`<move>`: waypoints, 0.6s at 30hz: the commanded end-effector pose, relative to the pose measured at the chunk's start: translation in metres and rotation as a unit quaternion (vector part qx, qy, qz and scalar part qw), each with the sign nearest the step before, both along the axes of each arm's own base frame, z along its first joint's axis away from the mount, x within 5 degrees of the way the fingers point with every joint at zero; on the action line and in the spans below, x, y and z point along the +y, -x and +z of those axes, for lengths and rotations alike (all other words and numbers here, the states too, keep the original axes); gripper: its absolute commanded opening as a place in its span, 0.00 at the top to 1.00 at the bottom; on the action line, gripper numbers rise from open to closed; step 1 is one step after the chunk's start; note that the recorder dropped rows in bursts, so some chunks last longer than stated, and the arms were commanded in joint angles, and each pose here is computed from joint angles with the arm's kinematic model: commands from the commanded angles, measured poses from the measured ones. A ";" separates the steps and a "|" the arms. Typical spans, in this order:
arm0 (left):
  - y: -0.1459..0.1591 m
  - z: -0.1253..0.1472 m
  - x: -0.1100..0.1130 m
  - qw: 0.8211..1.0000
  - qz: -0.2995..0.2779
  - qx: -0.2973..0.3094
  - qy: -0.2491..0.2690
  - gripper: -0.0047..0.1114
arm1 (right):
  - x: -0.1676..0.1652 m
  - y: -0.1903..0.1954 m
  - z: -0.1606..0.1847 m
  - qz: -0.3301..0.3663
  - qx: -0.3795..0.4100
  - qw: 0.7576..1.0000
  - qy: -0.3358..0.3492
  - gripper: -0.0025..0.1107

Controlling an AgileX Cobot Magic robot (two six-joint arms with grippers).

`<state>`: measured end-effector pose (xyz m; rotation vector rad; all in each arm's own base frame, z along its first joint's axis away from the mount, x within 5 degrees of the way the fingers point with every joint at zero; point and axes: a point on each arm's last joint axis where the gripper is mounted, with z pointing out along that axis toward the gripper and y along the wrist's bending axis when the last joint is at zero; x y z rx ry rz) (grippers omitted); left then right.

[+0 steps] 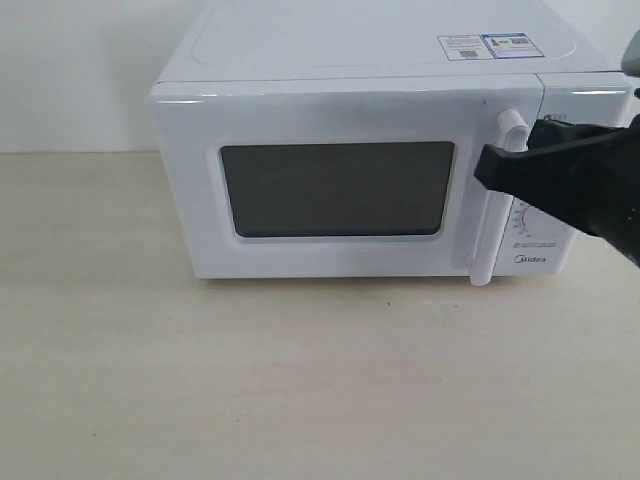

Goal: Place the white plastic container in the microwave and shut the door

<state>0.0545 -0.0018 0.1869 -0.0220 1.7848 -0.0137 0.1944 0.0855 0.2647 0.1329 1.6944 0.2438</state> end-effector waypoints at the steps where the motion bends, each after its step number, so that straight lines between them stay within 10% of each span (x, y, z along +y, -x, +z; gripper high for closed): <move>1: 0.000 -0.001 0.000 1.000 0.002 -0.001 0.006 0.93 | -0.008 0.026 0.021 0.070 -0.006 0.997 0.013 0.98; 7: 0.000 -0.001 0.000 1.000 0.002 -0.001 0.006 0.93 | -0.036 0.069 0.046 0.129 -0.040 0.991 -0.018 0.98; 18: 0.000 -0.001 0.000 1.000 0.002 0.000 0.005 0.93 | -0.089 0.147 -0.010 -0.039 -0.183 0.982 -0.034 0.98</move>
